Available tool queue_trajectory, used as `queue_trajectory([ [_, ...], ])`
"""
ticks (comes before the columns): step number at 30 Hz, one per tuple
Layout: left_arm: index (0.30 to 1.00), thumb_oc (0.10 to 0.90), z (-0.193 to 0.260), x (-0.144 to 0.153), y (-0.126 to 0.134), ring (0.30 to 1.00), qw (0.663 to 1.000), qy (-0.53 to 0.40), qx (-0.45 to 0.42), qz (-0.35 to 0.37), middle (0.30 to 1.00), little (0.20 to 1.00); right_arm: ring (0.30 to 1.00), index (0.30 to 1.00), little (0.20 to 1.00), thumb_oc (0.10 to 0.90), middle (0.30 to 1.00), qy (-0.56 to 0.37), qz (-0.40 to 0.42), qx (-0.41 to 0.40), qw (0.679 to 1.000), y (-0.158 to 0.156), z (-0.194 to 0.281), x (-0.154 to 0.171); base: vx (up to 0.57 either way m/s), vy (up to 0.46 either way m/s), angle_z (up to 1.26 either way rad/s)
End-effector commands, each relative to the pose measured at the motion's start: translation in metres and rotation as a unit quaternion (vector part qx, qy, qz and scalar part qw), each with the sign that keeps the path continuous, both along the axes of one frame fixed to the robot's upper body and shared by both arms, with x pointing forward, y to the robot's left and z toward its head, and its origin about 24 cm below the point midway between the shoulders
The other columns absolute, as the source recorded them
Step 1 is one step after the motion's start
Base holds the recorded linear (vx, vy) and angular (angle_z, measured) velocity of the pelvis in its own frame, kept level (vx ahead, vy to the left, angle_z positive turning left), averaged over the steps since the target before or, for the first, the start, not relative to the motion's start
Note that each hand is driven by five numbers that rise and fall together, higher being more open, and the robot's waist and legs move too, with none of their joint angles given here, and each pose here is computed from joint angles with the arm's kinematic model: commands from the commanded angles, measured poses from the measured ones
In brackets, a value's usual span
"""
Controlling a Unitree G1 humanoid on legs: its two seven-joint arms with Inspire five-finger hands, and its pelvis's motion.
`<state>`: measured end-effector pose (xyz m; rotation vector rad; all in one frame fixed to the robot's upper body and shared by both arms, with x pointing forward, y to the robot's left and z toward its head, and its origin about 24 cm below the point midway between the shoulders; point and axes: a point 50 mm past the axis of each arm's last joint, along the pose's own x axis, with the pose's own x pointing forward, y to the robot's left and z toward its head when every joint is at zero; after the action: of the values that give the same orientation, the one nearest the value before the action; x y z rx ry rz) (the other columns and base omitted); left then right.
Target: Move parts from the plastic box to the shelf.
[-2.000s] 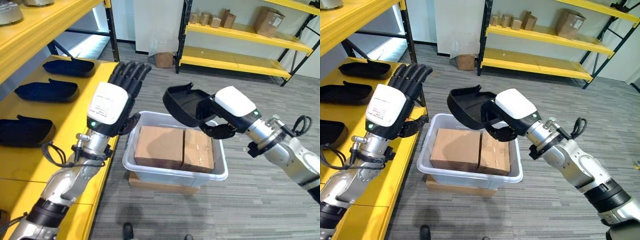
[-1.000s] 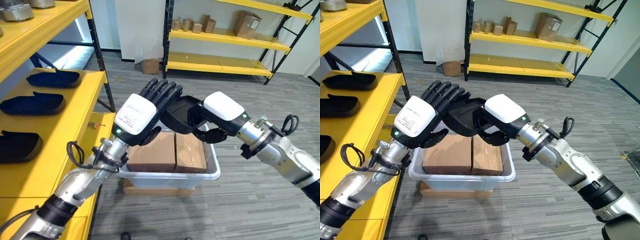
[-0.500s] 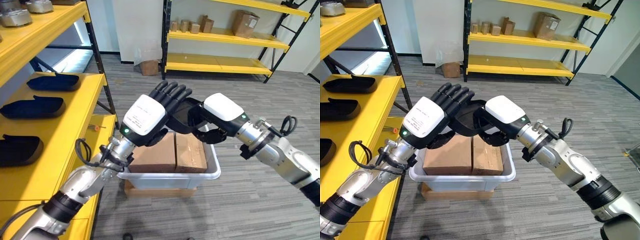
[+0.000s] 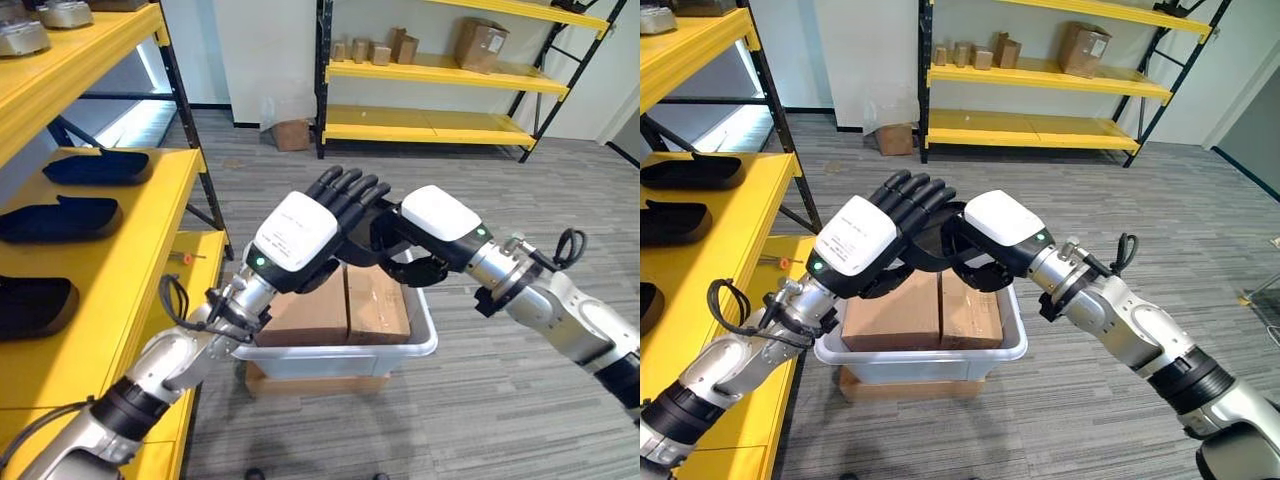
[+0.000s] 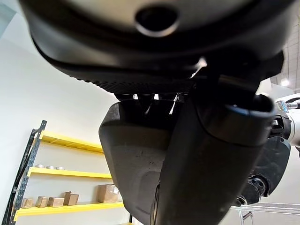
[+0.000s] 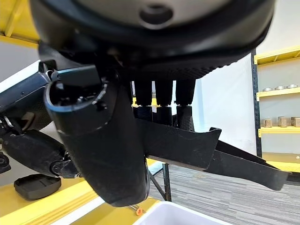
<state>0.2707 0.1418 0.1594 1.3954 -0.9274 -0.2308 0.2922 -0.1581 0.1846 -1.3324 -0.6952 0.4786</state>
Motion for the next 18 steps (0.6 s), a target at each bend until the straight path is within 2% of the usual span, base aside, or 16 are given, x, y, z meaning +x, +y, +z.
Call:
queue_trajectory([
  [1,1.000,0.900,0.030,0.010,-0.013,1.000,0.997,-0.066,-0.021,-0.022,1.000,1.000,0.300,0.300,0.300,0.400,0.300,-0.120,0.046,0.071,0.989,0.020,0.069,0.005,0.00,0.000,0.00],
  [15,1.000,0.900,0.020,0.018,-0.011,1.000,0.999,-0.051,0.006,-0.002,1.000,1.000,0.300,0.300,0.300,0.400,0.300,-0.126,0.053,0.081,0.987,0.026,0.072,0.005,0.00,0.000,0.00],
  [16,0.690,0.678,0.019,0.019,-0.010,0.690,0.999,-0.052,0.008,0.001,0.690,0.690,0.300,0.300,0.300,0.400,0.300,-0.126,0.052,0.079,0.987,0.026,0.072,0.006,0.00,0.000,0.00],
  [17,0.300,0.400,0.019,0.019,-0.010,0.300,0.999,-0.052,0.009,0.003,0.300,0.300,0.300,0.300,0.300,0.400,0.300,-0.126,0.051,0.080,0.987,0.026,0.072,0.006,0.00,0.000,0.00],
  [18,0.300,0.400,0.018,0.019,-0.009,0.300,0.999,-0.051,0.009,0.005,0.300,0.300,0.300,0.300,0.300,0.400,0.300,-0.126,0.051,0.081,0.987,0.026,0.072,0.006,0.00,0.000,0.00],
])
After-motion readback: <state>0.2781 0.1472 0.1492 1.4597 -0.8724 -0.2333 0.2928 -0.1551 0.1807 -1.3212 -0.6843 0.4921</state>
